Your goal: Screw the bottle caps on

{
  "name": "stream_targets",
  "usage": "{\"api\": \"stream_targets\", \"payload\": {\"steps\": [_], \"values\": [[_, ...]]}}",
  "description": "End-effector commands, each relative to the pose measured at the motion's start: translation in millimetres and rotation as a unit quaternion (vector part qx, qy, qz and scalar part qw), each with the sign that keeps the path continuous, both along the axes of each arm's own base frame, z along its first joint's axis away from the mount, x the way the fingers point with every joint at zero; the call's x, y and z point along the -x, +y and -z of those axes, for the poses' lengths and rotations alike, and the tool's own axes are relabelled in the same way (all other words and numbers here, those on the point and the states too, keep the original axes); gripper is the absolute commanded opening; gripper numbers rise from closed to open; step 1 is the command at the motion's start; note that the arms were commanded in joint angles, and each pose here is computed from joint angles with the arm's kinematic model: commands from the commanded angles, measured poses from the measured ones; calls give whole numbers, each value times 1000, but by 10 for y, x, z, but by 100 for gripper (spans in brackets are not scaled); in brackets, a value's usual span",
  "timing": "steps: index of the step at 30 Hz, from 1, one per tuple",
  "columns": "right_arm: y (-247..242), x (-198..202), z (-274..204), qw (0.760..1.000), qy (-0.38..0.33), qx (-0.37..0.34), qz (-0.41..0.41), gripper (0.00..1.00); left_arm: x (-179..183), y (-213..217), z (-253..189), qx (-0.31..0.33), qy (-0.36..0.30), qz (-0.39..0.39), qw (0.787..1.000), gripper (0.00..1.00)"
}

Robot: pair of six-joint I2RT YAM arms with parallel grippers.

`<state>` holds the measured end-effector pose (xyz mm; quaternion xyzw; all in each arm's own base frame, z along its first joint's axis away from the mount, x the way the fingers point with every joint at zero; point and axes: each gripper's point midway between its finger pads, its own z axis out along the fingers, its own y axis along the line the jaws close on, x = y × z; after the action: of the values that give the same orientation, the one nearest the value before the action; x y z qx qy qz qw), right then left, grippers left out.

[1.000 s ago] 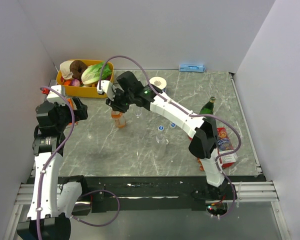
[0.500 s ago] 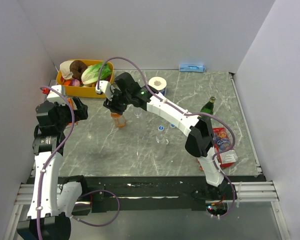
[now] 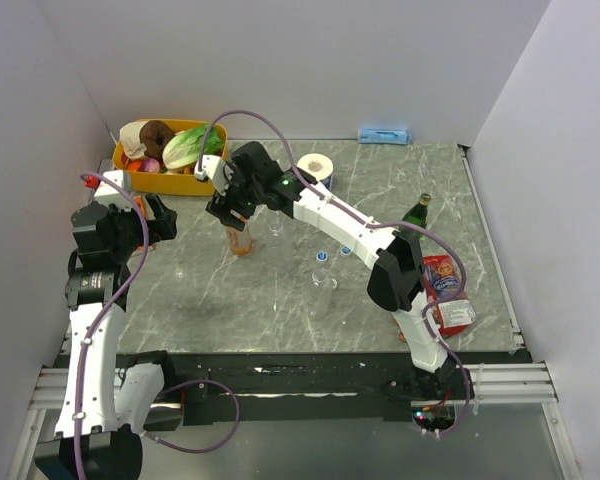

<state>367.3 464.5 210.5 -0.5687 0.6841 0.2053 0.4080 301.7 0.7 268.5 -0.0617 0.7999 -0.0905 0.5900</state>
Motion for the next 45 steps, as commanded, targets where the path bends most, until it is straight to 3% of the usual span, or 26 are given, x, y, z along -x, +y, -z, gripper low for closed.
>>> {"api": "stream_targets", "payload": {"steps": [1,5,7,8,10,11,15,19,27,36,39,43,45], "values": [[78,-57,-500,998,-22,-62,0,86,-27,-57,-6,19,-6,13,1000,96],[12,163,-1036,994,-32,-105,-21,98,-50,-114,2,28,-8,27,999,96],[-88,267,-1134,994,-30,-107,-13,100,-54,-142,0,30,-11,36,999,96],[-231,366,-1402,991,-45,-122,-8,100,-58,-160,-11,31,-14,41,999,96],[-411,492,-1256,994,-36,-98,3,100,-51,-211,9,32,-14,57,998,96],[-608,585,-1450,993,-55,-105,13,99,-52,-223,13,32,-14,61,997,96],[-1142,979,-1136,997,-51,-52,3,93,-44,-253,31,34,-14,71,997,96],[-1700,1453,-535,1000,-16,13,-18,86,-31,-280,37,39,-11,76,996,96],[-1968,1661,-101,999,21,39,-7,79,-9,-328,36,45,-8,89,995,96],[-1931,1670,75,997,47,64,-20,55,40,-369,17,39,-10,104,994,96],[-1961,1760,38,996,60,65,-32,40,132,-596,-14,31,-19,183,983,96],[-2018,1905,-169,995,62,56,-56,18,501,-1119,-159,13,-74,344,936,96],[-2050,1985,-262,994,69,51,-67,10,815,-1447,-210,-16,-109,428,897,96]]}}
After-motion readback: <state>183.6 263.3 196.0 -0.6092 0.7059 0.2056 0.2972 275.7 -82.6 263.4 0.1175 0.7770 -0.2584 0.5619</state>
